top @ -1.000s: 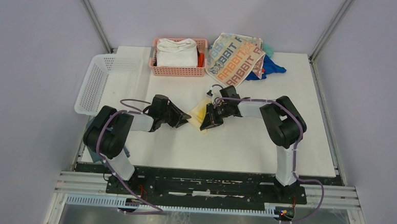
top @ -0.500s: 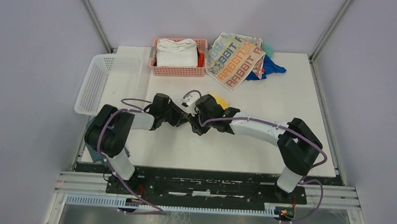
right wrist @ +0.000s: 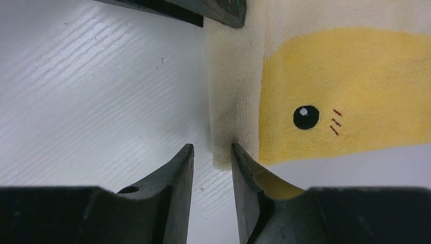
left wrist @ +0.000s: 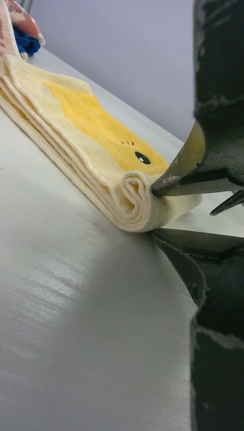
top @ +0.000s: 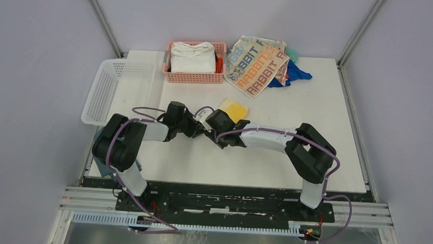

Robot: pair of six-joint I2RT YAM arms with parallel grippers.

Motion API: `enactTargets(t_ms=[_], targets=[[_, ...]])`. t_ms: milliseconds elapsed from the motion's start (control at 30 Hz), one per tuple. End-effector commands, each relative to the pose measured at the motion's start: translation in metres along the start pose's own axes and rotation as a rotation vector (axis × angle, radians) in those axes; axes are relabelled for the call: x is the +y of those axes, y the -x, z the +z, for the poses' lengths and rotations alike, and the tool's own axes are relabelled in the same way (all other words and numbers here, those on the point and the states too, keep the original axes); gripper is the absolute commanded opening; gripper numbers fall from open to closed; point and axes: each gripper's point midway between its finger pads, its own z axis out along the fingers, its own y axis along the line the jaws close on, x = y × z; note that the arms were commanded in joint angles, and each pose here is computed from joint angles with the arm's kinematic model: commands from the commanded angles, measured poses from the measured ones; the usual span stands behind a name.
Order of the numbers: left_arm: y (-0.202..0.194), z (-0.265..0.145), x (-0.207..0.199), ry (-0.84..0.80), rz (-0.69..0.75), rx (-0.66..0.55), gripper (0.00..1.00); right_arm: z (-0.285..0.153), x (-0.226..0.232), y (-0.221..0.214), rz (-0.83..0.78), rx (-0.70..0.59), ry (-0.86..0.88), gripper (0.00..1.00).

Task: Roll the towels
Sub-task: Roll the towel at the center of the board.

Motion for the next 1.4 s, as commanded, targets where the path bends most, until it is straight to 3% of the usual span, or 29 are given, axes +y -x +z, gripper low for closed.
enactTargets(t_ms=[0,633,933,1367], targets=[[-0.006,-0.001,0.081,0.294,0.018,-0.02,0.4,-0.009,-0.009,0.025,-0.028,-0.058,-0.056,0.42],[-0.004,-0.003,0.077,0.296,0.033,-0.031,0.4,-0.023,-0.012,0.038,-0.092,-0.087,-0.11,0.46],[-0.004,-0.003,0.077,0.296,0.034,-0.033,0.4,-0.001,-0.009,0.016,-0.122,0.001,-0.114,0.46],[-0.003,-0.004,0.076,0.297,0.039,-0.038,0.41,0.029,-0.003,-0.045,-0.143,0.242,-0.097,0.49]])
